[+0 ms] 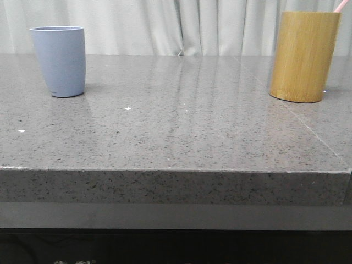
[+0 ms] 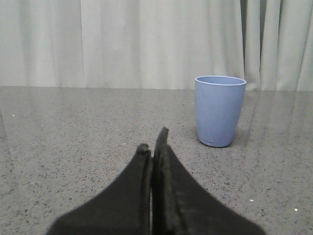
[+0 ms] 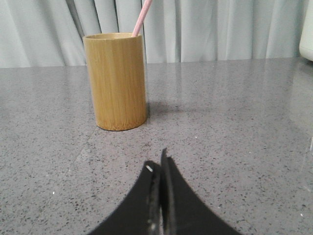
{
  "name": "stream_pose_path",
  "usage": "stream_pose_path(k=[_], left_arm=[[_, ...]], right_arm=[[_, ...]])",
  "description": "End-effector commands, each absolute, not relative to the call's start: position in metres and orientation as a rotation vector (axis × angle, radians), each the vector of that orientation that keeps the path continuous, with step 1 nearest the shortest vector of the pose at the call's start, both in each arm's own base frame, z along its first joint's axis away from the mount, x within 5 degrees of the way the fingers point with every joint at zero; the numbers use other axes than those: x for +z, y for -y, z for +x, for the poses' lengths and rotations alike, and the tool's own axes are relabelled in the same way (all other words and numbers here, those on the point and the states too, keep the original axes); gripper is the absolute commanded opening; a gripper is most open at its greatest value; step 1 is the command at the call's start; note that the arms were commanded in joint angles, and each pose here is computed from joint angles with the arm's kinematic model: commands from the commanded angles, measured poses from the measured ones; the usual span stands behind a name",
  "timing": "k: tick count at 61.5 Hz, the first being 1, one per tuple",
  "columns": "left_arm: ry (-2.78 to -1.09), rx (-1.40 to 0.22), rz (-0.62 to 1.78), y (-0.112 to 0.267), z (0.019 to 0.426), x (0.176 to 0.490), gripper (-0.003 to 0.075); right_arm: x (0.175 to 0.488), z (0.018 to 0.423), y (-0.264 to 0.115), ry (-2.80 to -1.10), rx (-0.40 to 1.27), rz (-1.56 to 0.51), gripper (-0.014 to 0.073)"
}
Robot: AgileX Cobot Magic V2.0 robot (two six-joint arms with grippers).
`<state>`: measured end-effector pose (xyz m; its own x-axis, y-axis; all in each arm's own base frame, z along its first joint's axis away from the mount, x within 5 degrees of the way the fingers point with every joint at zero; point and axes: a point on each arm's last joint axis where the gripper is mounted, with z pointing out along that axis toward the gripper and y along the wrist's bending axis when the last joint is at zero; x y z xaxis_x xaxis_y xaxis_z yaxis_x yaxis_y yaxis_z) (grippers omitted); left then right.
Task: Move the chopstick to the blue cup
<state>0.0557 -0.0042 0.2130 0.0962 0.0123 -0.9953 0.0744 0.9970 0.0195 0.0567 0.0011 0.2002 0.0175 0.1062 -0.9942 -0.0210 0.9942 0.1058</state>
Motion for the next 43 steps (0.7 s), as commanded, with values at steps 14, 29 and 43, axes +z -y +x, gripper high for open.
stream_pose_path(k=[14,29,43], left_arm=[[-1.359,-0.053,0.049,0.003,0.053,0.219,-0.0019],[-1.283,-0.059,0.039,0.003,0.048,0.241,-0.0019],[-1.264,-0.071,0.054,0.003,0.028,0.299,-0.0019]], right_arm=[[0.212,0.054,-0.001,-1.427,0.094,0.063,-0.0068],[0.223,0.052,-0.001,-1.397,0.095,0.062,-0.0068],[0.276,0.038,0.000,-1.337,0.077,0.047,-0.0068]])
